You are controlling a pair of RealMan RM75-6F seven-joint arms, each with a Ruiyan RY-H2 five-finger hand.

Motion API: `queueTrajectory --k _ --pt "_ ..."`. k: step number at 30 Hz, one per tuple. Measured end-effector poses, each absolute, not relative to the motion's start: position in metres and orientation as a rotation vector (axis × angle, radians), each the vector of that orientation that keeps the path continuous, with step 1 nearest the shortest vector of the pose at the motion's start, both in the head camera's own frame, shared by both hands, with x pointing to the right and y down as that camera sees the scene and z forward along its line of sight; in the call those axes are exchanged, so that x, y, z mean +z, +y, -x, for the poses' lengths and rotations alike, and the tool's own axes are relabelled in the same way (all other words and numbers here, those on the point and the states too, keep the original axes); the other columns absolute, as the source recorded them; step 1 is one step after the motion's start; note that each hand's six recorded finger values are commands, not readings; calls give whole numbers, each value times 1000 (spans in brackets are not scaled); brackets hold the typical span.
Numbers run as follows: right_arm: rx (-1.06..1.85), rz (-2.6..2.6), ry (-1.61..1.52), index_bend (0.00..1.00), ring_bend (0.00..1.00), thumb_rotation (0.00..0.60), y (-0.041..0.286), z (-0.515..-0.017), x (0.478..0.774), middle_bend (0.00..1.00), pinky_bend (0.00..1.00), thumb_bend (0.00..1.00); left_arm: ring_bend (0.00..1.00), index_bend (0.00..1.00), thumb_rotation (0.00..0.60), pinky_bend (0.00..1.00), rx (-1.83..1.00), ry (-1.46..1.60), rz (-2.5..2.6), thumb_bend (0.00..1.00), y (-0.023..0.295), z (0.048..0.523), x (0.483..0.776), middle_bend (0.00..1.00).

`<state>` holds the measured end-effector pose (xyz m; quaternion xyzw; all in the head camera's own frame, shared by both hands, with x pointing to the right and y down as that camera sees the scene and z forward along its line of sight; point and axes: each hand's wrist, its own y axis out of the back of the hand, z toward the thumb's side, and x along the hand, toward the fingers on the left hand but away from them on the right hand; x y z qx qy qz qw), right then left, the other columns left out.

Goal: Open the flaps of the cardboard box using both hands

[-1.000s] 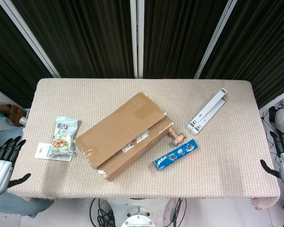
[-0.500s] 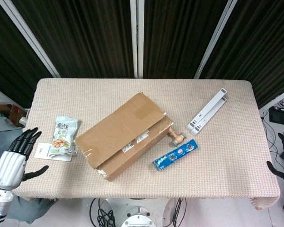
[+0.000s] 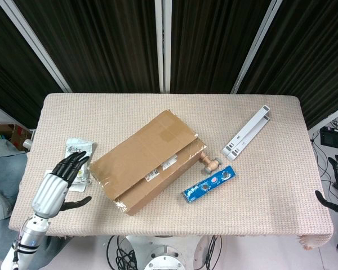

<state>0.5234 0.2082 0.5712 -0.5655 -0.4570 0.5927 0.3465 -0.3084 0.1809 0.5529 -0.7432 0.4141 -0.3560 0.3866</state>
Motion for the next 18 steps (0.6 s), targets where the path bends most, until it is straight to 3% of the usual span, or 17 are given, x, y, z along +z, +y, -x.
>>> queueTrajectory --k 18 --pt "1552 1467 -1188 0 0 600 209 -528 574 0 0 176 76 0 600 178 -839 1091 1963 0 177 287 566 53"
